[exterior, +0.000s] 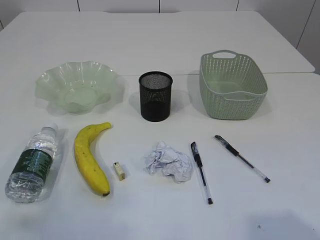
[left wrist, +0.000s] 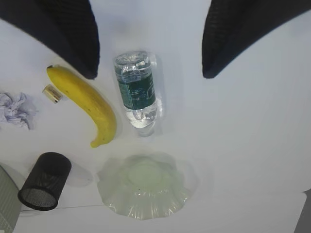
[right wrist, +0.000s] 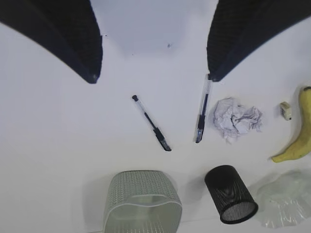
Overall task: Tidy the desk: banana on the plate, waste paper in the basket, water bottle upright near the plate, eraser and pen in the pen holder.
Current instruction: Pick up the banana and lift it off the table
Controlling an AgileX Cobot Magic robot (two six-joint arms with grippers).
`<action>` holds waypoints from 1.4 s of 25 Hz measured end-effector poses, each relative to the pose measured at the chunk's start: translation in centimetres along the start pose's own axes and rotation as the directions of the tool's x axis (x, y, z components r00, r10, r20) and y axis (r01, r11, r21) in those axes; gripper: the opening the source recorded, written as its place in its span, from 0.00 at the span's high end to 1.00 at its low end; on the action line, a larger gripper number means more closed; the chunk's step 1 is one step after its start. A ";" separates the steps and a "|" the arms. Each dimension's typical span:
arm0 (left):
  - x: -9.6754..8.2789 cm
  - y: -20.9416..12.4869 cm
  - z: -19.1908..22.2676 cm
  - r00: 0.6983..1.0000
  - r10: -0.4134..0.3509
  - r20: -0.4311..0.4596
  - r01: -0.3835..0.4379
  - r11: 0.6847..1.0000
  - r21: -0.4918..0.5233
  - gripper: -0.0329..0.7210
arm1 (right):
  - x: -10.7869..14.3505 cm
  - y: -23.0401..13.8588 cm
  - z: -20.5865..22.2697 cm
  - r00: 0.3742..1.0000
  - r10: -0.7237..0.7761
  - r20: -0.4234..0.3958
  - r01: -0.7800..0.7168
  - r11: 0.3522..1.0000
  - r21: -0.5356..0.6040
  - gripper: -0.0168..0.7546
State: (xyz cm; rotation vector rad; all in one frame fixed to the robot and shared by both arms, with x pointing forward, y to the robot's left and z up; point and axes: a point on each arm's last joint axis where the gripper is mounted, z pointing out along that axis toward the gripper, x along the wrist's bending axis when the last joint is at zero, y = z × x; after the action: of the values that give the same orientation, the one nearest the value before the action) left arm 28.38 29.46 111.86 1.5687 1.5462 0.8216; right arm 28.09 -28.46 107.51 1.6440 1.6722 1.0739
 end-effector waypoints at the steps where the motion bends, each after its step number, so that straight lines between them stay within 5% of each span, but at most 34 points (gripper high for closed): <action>1: 0.0 0.3 0.2 1.000 -0.001 0.000 0.001 1.000 0.005 0.34 | 0.0 0.5 0.3 1.000 -0.003 0.000 0.003 1.000 0.018 0.33; 19: -1.6 11.9 9.7 0.982 -0.141 0.127 0.113 0.971 0.211 0.37 | 0.5 9.7 5.3 0.998 -0.042 -0.055 0.051 0.985 0.167 0.33; 24: -4.3 12.0 12.9 0.973 -0.112 0.201 0.059 0.966 0.251 0.39 | 0.8 10.4 7.1 0.994 -0.022 -0.105 0.044 0.976 0.211 0.33; 31: -8.7 9.1 20.7 0.994 -0.051 0.092 0.009 0.911 0.413 0.40 | 0.6 10.4 8.1 0.994 -0.028 -0.109 0.055 0.967 0.247 0.33; 35: -11.2 6.8 25.0 0.993 -0.100 0.060 0.062 0.887 0.458 0.40 | 0.6 10.4 8.2 0.994 -0.028 -0.108 0.054 0.967 0.250 0.33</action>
State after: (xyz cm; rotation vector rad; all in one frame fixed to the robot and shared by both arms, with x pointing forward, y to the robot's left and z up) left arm 52.76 16.49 106.20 1.8232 1.8198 0.3504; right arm 40.49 -27.30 111.98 1.7248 1.9710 0.9735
